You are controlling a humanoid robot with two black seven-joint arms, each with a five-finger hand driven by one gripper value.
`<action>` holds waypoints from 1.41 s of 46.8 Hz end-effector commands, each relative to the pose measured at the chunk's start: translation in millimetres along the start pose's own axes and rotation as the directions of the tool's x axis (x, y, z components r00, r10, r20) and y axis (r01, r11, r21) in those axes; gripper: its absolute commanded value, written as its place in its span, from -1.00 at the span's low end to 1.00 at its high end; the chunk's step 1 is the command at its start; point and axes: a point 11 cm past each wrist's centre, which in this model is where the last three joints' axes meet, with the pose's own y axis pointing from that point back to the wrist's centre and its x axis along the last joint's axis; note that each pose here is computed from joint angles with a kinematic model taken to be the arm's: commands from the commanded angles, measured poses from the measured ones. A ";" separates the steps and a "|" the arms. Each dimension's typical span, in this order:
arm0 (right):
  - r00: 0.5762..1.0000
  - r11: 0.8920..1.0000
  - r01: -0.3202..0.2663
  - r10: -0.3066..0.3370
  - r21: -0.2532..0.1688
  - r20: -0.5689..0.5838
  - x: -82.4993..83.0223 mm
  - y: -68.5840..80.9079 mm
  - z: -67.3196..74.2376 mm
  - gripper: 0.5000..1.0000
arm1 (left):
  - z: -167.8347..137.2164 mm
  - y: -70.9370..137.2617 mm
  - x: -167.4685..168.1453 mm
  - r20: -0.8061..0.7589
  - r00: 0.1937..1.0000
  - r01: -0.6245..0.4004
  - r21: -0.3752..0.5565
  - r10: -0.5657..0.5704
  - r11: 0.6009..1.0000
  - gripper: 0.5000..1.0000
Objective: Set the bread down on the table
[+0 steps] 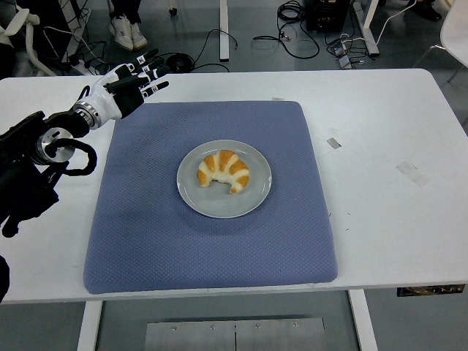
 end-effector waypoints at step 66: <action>1.000 1.000 -0.001 0.001 0.000 0.001 0.3 0.0 0.0 1.00 | -6.7 -2.4 -3.1 0.118 0.993 -0.019 0.071 0.010 0.997 0.93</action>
